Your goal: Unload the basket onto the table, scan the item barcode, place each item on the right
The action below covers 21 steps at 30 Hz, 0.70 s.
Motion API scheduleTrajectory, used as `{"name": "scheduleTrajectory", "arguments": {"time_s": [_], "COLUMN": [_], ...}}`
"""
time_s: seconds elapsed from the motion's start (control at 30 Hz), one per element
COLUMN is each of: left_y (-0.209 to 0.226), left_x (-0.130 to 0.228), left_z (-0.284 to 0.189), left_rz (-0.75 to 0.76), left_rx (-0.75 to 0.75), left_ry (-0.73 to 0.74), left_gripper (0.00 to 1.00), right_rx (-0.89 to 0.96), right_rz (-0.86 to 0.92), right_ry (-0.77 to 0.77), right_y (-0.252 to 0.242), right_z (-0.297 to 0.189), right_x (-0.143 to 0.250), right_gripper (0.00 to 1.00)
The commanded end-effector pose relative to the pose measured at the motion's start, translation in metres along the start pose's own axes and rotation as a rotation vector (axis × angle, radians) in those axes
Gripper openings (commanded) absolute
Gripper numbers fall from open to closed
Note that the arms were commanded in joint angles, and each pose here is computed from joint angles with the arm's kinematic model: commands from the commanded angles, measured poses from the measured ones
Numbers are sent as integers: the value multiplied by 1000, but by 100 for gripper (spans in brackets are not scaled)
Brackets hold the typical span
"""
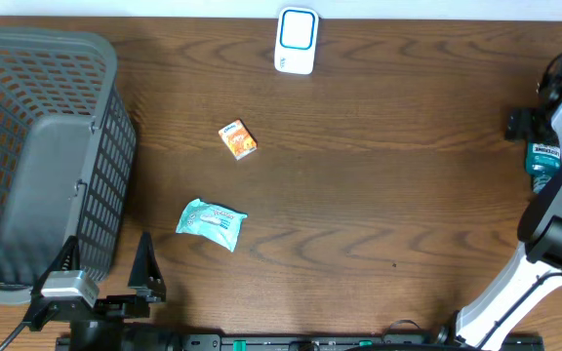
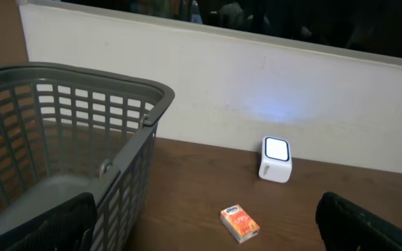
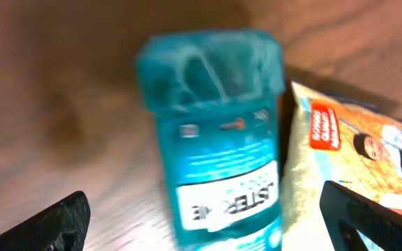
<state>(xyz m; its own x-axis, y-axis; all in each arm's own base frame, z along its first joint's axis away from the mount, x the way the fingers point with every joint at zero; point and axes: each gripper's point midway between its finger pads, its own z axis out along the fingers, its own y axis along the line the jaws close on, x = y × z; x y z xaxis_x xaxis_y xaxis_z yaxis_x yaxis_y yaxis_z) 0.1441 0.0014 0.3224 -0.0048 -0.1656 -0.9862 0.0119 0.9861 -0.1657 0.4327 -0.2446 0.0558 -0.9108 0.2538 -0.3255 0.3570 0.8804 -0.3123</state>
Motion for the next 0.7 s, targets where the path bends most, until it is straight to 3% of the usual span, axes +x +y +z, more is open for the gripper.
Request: {"name": "scheduleTrajectory", "arguments": {"time_s": [0.0, 0.17, 0.2, 0.3, 0.43, 0.67], "left_y": [0, 0, 0, 0, 0, 0], "left_x": [-1, -1, -1, -1, -1, -1], "left_z": [0, 0, 0, 0, 0, 0], "left_rz": [15, 16, 16, 16, 16, 16], "left_rx": [0, 0, 0, 0, -1, -1], "left_ry": [-5, -4, -4, -4, -4, -4], "left_gripper": [98, 98, 98, 98, 98, 98], "right_rx": [-236, -746, -908, -1165, -1253, -1206], "right_rz": [-30, -25, -12, 3, -19, -272], "right_ry": [-204, -273, -243, -133, 56, 134], "right_y": [53, 154, 183, 240, 316, 411], "right_z": [-82, -168, -191, -229, -251, -264], "right_x": [-40, -44, -38, -20, 20, 97], "right_gripper": [99, 99, 99, 99, 99, 99]}}
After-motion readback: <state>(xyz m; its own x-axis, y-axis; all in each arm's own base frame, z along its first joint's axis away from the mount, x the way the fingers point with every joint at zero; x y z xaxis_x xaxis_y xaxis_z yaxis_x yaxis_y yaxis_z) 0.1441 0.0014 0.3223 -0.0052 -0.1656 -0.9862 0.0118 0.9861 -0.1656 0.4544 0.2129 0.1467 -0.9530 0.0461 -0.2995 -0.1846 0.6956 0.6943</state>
